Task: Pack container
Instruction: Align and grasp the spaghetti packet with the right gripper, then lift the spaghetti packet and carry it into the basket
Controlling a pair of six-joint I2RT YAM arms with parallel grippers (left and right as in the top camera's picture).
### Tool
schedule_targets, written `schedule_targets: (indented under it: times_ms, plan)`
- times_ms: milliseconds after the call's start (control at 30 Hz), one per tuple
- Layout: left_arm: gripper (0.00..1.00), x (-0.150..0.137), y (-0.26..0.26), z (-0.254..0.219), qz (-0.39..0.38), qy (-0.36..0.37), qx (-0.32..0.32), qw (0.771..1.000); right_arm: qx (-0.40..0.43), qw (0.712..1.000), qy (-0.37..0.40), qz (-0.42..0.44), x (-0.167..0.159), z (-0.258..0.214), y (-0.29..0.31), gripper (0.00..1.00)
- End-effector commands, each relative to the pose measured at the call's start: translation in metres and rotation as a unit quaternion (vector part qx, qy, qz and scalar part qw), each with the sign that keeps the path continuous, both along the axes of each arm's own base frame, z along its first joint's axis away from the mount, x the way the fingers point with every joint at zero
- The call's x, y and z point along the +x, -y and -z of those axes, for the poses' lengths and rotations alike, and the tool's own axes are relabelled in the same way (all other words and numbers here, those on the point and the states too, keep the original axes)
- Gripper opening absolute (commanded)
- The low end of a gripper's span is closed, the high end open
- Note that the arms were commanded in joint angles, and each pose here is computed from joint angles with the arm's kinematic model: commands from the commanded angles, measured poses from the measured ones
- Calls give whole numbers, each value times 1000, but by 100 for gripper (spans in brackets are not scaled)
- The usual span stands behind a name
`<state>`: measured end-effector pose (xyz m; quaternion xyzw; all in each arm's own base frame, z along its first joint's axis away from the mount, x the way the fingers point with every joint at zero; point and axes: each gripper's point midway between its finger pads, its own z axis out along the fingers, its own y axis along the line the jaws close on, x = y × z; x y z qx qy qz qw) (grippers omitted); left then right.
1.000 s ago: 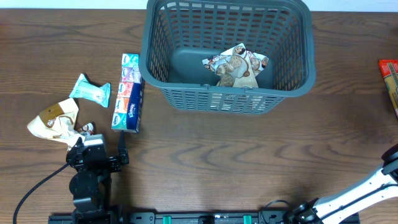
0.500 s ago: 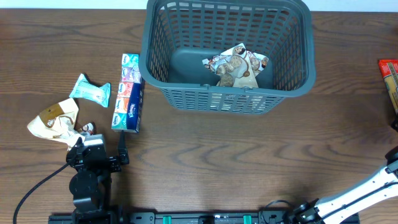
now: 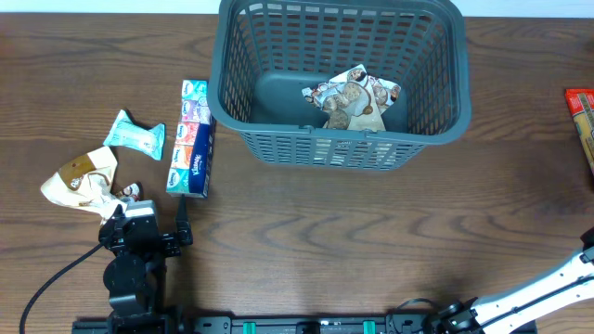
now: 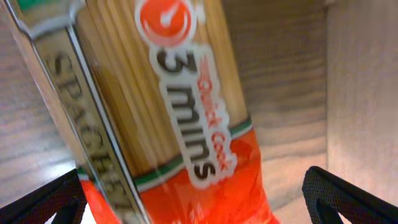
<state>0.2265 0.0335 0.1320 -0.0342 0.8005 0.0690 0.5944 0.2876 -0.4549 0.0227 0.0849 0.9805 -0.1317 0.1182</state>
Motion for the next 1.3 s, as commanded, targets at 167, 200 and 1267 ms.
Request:
schedule_targets:
  times_ms: [167, 200, 1267]
  plan:
    - [99, -1, 0, 11, 1, -16, -2, 1000, -17, 997, 38, -58, 70, -6, -29, 99]
    - [99, -1, 0, 11, 1, -16, -2, 1000, -21, 997, 43, -62, 78, -7, -31, 99]
    - [99, -1, 0, 11, 1, -16, -2, 1000, 55, 998, 42, -11, 46, 48, -27, 99]
